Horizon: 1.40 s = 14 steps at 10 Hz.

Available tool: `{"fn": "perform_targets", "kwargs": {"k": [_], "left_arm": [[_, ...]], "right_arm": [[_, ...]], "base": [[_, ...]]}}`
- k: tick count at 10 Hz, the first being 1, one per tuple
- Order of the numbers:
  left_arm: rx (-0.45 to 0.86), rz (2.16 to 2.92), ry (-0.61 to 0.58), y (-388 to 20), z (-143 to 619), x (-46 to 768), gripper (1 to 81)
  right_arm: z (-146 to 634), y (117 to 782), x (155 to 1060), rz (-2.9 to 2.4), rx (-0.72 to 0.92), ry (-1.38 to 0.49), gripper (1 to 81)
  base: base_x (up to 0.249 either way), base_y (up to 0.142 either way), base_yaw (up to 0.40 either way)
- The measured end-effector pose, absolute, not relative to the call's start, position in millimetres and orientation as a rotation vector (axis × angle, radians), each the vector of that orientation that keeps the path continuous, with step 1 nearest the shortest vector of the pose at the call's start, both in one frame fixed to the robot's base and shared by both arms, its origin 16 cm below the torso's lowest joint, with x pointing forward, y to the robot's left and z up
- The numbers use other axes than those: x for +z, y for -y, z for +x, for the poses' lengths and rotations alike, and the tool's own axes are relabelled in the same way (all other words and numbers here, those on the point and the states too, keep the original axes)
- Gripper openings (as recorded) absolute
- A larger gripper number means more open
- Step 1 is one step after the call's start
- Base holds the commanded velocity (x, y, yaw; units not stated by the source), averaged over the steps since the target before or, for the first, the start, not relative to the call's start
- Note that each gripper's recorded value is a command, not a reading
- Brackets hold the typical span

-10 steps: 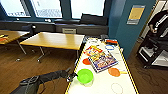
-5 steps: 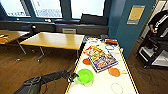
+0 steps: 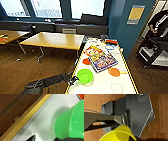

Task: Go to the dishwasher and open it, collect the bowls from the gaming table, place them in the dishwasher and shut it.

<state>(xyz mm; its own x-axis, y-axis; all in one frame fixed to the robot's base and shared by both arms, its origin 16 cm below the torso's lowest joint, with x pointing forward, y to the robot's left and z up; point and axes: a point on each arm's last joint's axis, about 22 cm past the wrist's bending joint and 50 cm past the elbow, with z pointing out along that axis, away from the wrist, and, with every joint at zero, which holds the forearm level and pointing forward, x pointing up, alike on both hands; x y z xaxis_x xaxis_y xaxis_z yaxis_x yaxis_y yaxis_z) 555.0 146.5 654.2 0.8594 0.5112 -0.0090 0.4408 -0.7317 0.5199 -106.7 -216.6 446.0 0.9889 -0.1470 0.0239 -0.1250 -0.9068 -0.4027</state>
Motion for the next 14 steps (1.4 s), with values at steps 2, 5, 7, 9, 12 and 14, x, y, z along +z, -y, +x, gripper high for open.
{"fn": "perform_targets", "kwargs": {"k": [2,5,7,9,12,14], "left_arm": [[0.170,2.513,-0.699,-142,544,642,81.1],[0.214,2.504,-0.640,-125,539,636,1.0],[0.198,2.493,-0.595,-117,530,639,1.0],[0.137,2.506,-0.499,-109,506,642,1.0],[0.077,2.456,-0.291,-88,467,680,1.0],[0.141,2.389,-0.144,-87,463,733,1.0]], "right_arm": [[-107,217,446,-2.722,-0.071,-0.193,1.0],[-102,212,444,-2.719,-0.070,-0.184,1.0],[-102,208,444,-2.715,-0.069,-0.176,1.0],[-102,208,444,-2.715,-0.068,-0.174,1.0],[-105,210,444,-2.719,-0.051,-0.168,1.0],[-105,209,444,-2.717,-0.051,-0.165,1.0]], "base": [[0.000,0.000,0.000],[0.000,0.000,0.000],[0.000,0.000,0.000],[0.000,0.000,0.000],[0.000,0.000,0.000],[0.000,0.000,0.000]]}}
